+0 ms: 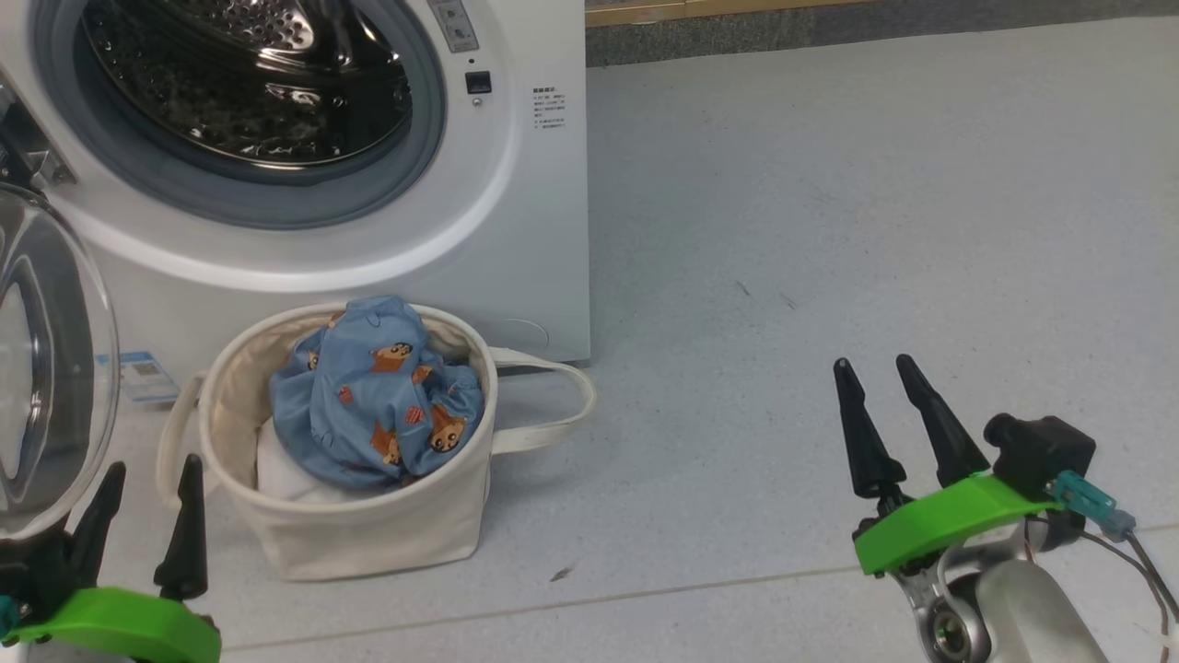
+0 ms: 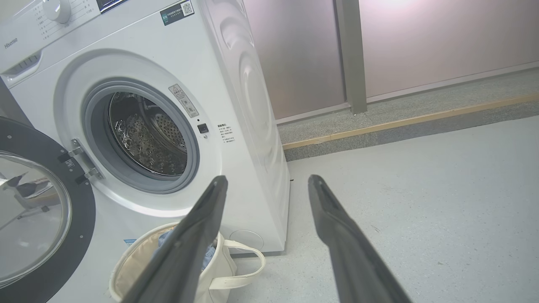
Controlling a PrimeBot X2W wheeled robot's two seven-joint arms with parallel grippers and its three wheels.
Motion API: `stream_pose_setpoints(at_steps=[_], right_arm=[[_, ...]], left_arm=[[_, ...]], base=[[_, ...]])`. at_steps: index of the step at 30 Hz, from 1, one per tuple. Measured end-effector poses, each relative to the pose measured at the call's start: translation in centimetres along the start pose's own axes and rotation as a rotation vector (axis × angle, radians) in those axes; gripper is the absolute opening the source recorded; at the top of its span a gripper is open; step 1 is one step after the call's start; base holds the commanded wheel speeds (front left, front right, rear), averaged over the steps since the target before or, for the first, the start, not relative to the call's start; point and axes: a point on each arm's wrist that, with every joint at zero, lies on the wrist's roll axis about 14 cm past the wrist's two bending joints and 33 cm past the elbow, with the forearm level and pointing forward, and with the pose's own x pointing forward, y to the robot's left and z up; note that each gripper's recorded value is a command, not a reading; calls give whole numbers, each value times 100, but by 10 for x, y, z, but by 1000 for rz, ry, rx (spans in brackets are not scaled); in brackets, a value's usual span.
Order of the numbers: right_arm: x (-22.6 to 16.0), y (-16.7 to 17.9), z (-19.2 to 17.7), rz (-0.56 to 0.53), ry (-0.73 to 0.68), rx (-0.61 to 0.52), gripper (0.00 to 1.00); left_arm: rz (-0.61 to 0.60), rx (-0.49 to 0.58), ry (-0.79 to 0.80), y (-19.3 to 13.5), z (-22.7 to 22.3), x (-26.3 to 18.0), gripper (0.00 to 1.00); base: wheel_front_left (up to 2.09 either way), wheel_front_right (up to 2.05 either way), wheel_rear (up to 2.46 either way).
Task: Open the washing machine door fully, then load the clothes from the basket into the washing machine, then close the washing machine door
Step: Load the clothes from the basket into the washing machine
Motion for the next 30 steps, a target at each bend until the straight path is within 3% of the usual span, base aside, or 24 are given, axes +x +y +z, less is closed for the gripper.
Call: stream_pose_setpoints(at_steps=[19, 30], right_arm=[[1, 1, -4, 1, 6, 4, 100], [1, 3, -9, 2, 18, 9, 100]], left_arm=[[-36, -5, 6, -7, -2, -1, 100], [-37, -12, -11, -7, 4, -1, 100]], base=[[4, -1, -3], [130, -93, -37]])
